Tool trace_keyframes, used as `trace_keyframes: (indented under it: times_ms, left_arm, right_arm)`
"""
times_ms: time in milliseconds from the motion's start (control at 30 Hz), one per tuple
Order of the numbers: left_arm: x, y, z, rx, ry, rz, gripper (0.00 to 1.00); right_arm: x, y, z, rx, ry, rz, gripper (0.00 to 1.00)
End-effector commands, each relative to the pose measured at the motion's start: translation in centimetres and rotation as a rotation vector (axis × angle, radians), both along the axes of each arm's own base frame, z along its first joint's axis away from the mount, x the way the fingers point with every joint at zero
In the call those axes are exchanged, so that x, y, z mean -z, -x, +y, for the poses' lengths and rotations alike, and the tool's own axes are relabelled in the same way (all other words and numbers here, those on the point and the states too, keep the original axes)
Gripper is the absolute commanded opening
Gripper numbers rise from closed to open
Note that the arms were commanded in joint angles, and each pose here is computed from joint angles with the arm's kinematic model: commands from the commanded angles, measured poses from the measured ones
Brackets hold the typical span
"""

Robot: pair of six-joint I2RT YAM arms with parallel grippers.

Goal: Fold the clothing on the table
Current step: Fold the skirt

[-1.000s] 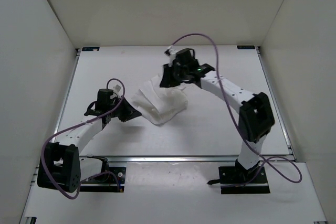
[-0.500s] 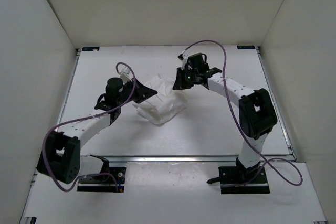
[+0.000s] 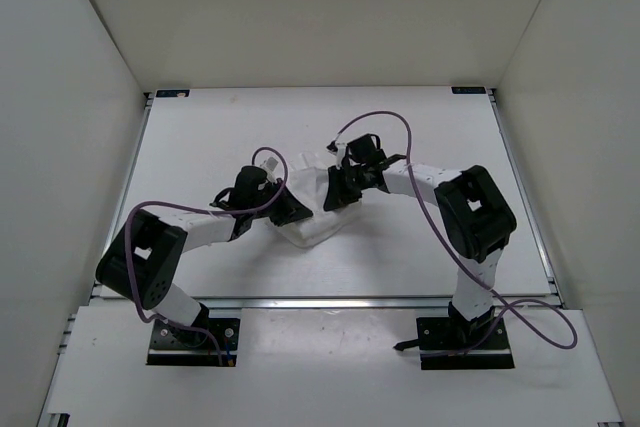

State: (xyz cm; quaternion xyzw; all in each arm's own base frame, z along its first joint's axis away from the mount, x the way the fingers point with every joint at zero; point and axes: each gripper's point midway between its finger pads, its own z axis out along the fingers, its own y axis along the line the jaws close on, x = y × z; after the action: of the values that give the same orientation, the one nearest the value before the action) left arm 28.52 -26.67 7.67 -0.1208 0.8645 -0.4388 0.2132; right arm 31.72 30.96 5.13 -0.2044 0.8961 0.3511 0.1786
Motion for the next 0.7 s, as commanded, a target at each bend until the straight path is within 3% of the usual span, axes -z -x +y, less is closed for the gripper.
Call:
trace_keyframes:
  times_ms: [0,167,200,300,433,600,667]
  left_arm:
    - [1.3,1.9,1.1,0.019,-0.067,0.031,0.0]
    - [3.7,4.3,2.1,0.029,-0.121,0.106,0.0]
    - [4.0,4.9,2.2,0.033,-0.117,0.122,0.0]
    - [4.8,5.6,2.5,0.053,-0.169,0.14,0.0]
    - [5.6,6.6,2.5,0.069,-0.158,0.189,0.0]
    - [5.0,5.9,2.7,0.079,-0.181,0.166,0.0]
    - [3.3,5.3,2.6,0.075,-0.131,0.136,0.0]
  right_arm:
    - [-1.2,-0.3,-0.4,-0.009,-0.018,-0.049,0.0]
    - [-1.6,-0.7,-0.9,0.021,0.004,-0.057,0.04]
    - [-2.4,-1.9,-1.3,0.045,0.004,-0.09,0.14]
    - [-4.7,-4.2,-2.4,0.108,-0.013,-0.144,0.34]
    - [-5.8,-6.7,-4.2,0.17,-0.004,-0.172,0.34]
    - [-5.5,-7.0,-6.2,0.209,0.02,-0.163,0.31]
    - [-6.1,-7.3,-7.1,0.245,0.006,-0.185,0.28]
